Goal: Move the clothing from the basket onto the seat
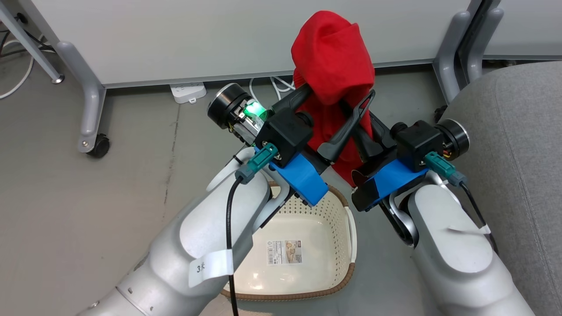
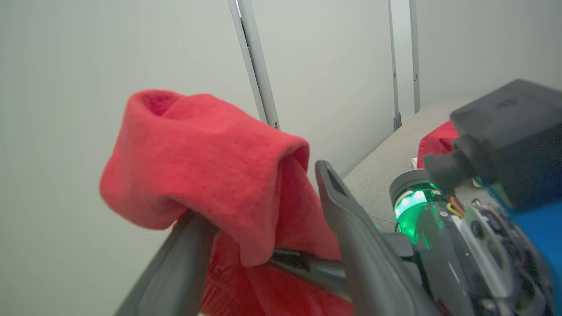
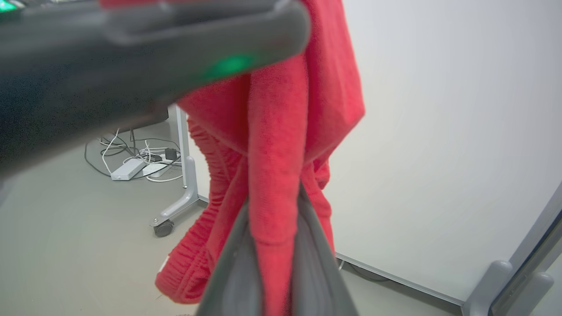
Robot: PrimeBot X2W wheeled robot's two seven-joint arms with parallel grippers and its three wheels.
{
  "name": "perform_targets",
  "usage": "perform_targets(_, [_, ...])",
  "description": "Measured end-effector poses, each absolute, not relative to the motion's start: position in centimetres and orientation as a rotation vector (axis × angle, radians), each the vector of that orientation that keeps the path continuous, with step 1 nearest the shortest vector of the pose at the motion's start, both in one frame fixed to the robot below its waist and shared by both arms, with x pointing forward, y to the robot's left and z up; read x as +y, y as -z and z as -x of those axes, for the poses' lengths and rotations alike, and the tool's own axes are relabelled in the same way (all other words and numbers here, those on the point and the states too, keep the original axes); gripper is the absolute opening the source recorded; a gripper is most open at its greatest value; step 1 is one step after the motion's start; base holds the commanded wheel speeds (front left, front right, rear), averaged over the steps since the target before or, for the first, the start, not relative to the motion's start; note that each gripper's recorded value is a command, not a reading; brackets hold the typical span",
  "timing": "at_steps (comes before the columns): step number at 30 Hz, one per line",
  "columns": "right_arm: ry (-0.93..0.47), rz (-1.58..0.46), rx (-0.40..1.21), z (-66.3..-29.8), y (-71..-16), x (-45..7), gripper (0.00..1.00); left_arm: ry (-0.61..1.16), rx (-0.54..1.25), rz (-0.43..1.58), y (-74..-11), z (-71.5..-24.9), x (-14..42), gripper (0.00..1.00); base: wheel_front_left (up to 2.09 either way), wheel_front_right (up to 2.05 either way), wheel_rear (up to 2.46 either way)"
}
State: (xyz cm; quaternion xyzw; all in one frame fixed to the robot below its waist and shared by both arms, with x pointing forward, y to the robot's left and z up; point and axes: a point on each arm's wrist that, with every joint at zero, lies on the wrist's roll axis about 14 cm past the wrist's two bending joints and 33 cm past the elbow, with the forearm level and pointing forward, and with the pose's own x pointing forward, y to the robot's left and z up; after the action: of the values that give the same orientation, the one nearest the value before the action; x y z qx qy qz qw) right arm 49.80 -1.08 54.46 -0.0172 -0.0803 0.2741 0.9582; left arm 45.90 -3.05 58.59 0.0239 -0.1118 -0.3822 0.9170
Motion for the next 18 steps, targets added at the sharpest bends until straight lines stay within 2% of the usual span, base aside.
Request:
perform_targets(9, [-0.495, -0.005, -0.176, -50.3, -54.9, -3.2, 0.0, 0.815, -0.194, -0.054, -56.7, -46.1, -3.9, 1.0, 0.0, 0.0, 0.0])
perform_targets(18, [-0.343, -0.014, -0.185, -51.2, -54.9, -8.9, 0.0, 0.904, -0.153, -0.04, -54.4, -45.9, -6.6, 1.0, 0.0, 0.0, 0.0])
